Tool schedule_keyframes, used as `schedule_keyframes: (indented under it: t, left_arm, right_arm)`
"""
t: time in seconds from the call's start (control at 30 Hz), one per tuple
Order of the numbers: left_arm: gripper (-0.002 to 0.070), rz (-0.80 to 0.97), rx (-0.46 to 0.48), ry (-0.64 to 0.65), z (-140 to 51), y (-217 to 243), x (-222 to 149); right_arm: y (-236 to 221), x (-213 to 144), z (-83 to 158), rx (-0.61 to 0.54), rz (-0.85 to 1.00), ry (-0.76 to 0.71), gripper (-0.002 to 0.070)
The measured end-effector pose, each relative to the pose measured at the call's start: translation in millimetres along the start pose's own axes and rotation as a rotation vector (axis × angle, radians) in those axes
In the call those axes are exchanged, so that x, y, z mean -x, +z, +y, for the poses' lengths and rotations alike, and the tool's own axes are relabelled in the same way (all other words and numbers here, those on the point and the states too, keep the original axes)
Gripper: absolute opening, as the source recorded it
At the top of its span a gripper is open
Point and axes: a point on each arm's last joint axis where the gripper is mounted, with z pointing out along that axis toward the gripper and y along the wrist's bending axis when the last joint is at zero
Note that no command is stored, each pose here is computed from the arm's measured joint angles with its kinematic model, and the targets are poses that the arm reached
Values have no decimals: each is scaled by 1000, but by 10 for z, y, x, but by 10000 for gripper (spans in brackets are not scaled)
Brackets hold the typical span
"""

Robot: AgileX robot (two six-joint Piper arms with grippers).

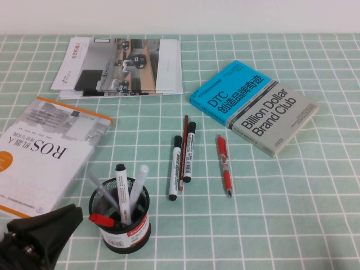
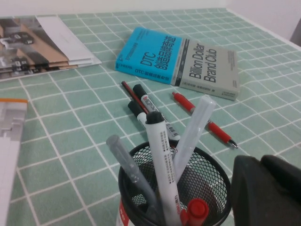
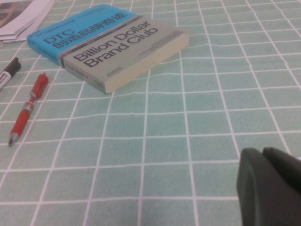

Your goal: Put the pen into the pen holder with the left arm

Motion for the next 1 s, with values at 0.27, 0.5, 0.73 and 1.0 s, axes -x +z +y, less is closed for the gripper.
schedule_keyframes:
  t: [0.27,0.5,0.73,1.0]
  left_arm:
    - [-1,-3,0,54,2,-1,-13]
    - [-3,-89,83,90,108,-141,-127]
    - [-3,-248,308,59,272,-411,-294]
    - [-3,-270,381,30,305,-495,-547]
  right_arm:
    - [0,0,0,0,0,0,-20]
    - [0,0,0,0,0,0,-20]
    - [0,0,1,1,0,2,-20]
    - [0,0,1,1,0,2,-20]
